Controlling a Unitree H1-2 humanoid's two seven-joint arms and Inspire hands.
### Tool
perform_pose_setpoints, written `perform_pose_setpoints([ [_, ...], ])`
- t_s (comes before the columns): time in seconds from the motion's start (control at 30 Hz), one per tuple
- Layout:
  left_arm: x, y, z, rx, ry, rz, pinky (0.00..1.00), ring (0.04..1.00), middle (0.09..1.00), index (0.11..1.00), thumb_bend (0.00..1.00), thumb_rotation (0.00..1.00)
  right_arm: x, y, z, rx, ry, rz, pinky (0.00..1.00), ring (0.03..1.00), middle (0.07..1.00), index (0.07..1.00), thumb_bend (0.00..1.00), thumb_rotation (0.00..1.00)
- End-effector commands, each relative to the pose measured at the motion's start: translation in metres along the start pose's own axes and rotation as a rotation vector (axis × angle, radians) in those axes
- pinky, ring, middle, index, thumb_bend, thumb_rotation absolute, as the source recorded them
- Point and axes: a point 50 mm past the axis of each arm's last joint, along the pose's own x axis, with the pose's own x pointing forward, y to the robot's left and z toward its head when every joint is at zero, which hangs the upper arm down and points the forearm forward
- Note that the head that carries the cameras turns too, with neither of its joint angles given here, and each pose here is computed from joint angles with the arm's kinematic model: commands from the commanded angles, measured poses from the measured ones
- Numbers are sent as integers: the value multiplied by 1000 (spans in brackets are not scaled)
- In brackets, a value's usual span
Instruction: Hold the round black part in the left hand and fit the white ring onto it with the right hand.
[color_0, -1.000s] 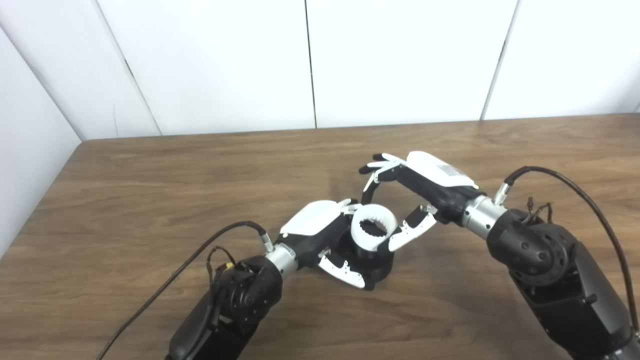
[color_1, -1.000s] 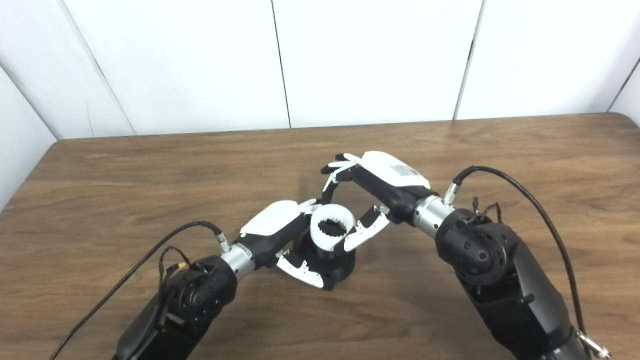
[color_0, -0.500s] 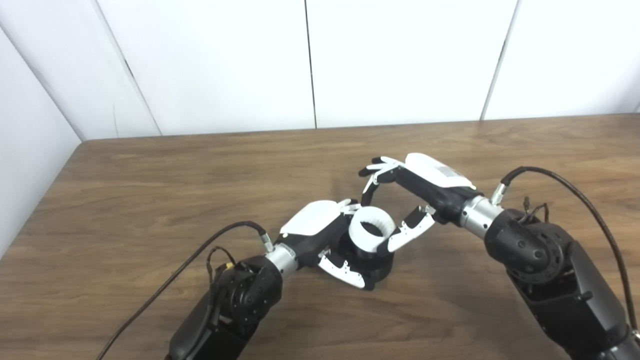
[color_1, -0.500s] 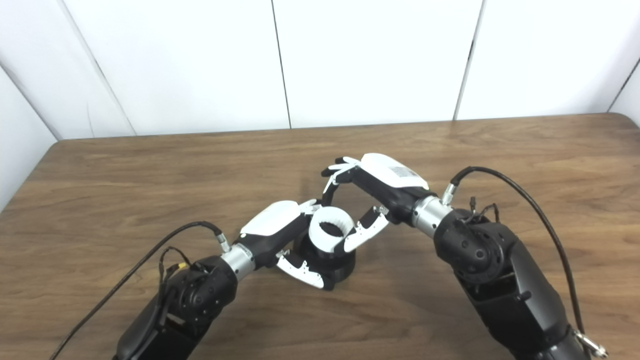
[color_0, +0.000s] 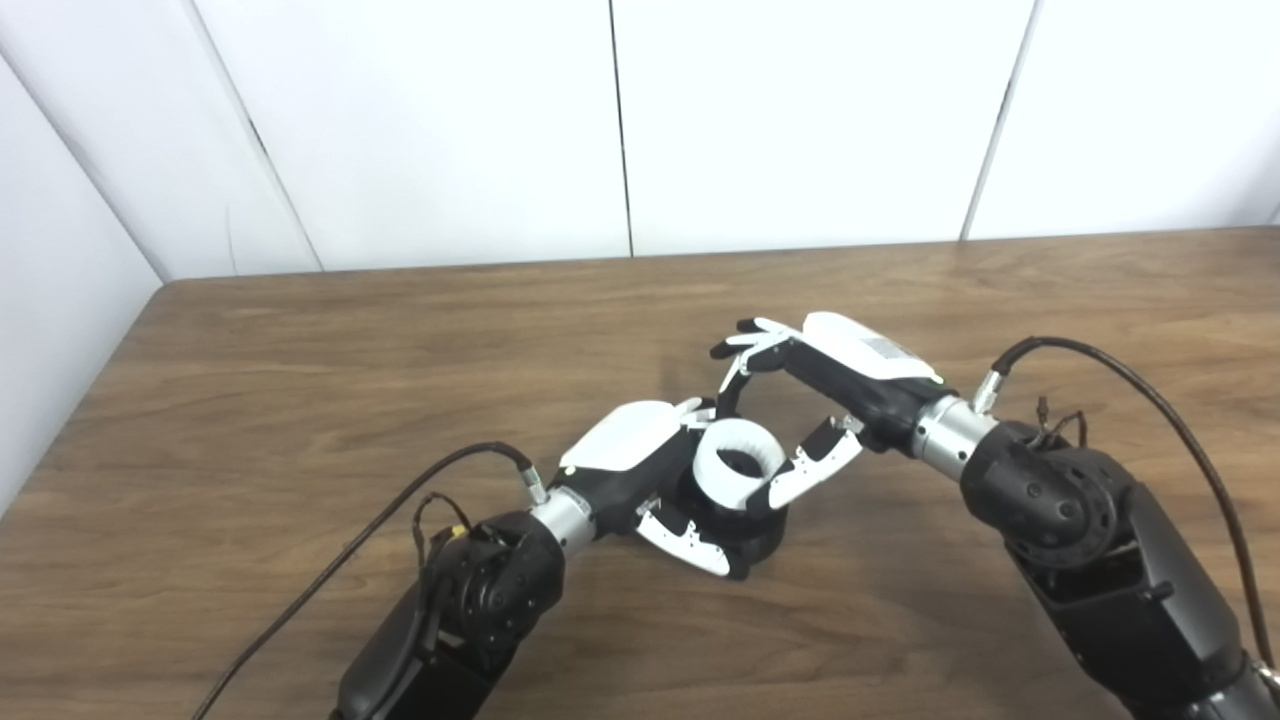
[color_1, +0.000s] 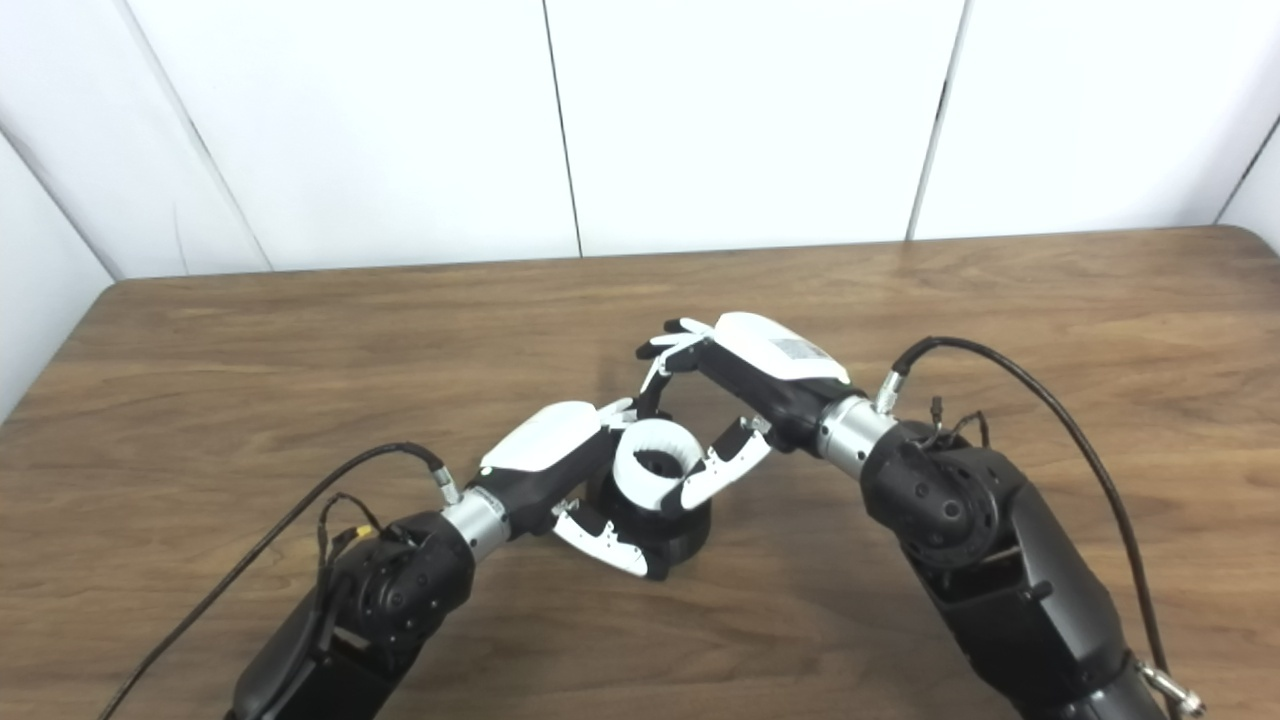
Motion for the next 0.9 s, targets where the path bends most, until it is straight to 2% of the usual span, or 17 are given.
perform_pose_setpoints([
  [0.0,-1,-5,-7,2,32,-66,901,992,942,711,904,336,5,-15,15,-31,-70,-57,891,980,880,584,877,253],
  [0.33,0,-2,-5,-7,21,-55,890,991,941,704,904,326,4,-14,18,-27,-66,-46,908,982,881,580,880,229],
  [0.87,-1,3,-3,13,20,-46,880,981,938,716,899,345,1,-10,9,-22,-57,-28,893,977,878,588,892,279],
])
